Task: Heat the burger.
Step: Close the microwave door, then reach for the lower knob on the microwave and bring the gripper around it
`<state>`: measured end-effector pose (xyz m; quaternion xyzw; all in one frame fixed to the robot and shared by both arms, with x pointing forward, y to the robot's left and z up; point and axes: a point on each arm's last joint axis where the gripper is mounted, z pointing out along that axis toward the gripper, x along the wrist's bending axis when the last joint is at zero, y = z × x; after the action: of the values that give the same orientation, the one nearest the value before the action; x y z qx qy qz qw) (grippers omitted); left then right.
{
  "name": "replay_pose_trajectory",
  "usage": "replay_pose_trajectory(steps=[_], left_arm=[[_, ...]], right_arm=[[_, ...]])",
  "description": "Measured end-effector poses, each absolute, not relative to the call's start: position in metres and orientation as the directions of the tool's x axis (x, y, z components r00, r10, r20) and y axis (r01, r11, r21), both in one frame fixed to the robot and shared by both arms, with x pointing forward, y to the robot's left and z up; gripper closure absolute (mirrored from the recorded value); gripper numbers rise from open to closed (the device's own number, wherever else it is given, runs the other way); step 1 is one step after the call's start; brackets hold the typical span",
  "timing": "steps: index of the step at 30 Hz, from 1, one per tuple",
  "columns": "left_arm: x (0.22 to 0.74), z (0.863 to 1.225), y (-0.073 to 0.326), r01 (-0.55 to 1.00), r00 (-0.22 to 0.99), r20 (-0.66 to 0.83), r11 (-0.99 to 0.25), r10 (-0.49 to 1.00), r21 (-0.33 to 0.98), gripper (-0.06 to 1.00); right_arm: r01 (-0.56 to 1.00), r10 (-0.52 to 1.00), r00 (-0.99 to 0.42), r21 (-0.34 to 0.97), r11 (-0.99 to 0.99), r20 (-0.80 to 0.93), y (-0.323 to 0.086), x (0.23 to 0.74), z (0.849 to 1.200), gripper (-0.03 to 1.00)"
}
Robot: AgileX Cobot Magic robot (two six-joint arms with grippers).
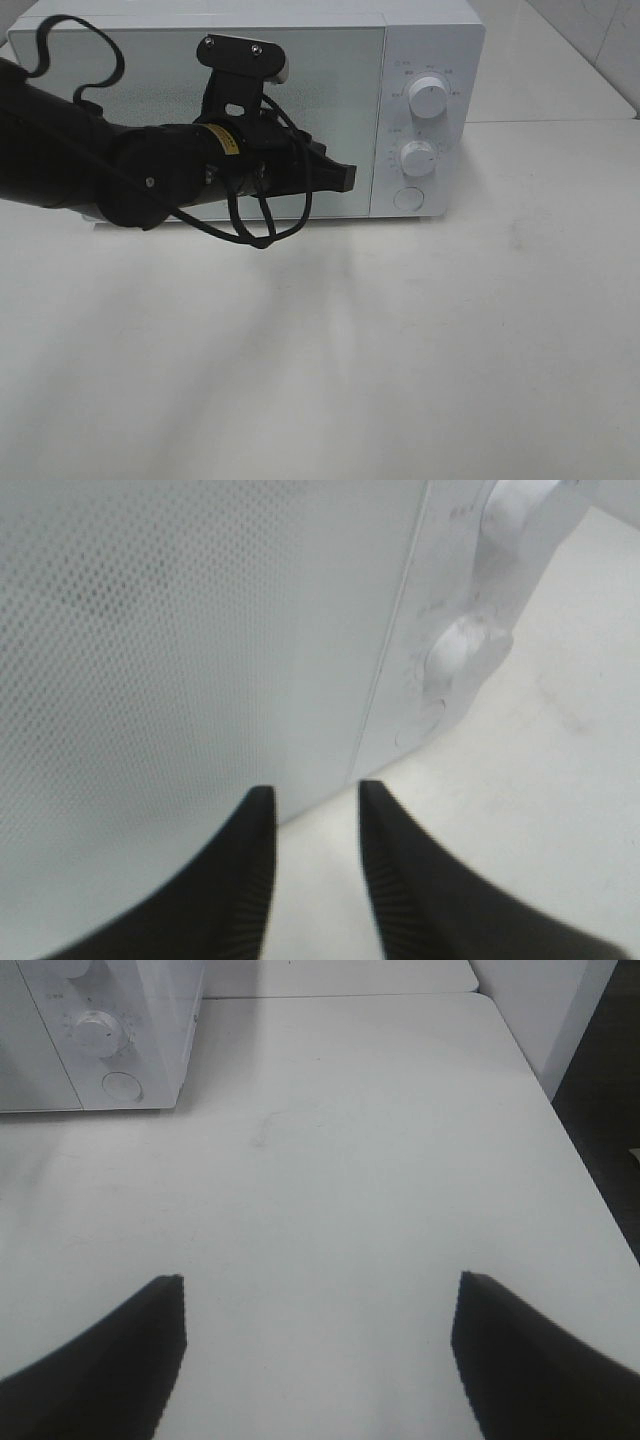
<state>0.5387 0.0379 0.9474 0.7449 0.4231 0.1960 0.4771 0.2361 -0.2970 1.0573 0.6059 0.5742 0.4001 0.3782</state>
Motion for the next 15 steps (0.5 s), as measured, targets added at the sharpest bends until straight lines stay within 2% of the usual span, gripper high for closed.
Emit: replay_pose_trajectory(steps=[1,2,3,4,6,10,15], left_arm=[[0.539,0.947,0.038,0.443,0.565,-0.112,-0.187,0.817,0.877,0.63],[0.536,0.949,0.039,0.467,0.567,-0.114,-0.205,0.816,0.86,0.5],[0.531,0.952,0.042,0.509,0.572,-0.119,-0.237,0.812,0.827,0.25],[0.531,0.952,0.042,0.509,0.572,-0.119,-0.237,0.812,0.827,0.25],[0.521,0.96,0.047,0.57,0.579,-0.128,-0.288,0.805,0.77,0.02],[0.512,0.971,0.052,0.602,0.595,-0.125,-0.336,0.794,0.724,-0.03],[0.491,0.991,0.069,0.627,0.65,-0.068,-0.484,0.757,0.61,-0.03]], right_arm=[[0.393,0.999,0.02,0.918,-0.055,0.051,-0.297,0.236,1.057,0.25],[0.393,0.999,0.02,0.918,-0.055,0.051,-0.297,0.236,1.057,0.25],[0.393,0.999,0.02,0.918,-0.055,0.051,-0.297,0.236,1.057,0.25],[0.393,0.999,0.02,0.918,-0.055,0.051,-0.297,0.236,1.057,0.25],[0.393,0.999,0.02,0.918,-0.055,0.051,-0.297,0.236,1.057,0.25],[0.393,0.999,0.02,0.918,-0.055,0.051,-0.297,0.236,1.057,0.25],[0.393,0.999,0.02,0.918,-0.055,0.051,-0.297,0.236,1.057,0.25]])
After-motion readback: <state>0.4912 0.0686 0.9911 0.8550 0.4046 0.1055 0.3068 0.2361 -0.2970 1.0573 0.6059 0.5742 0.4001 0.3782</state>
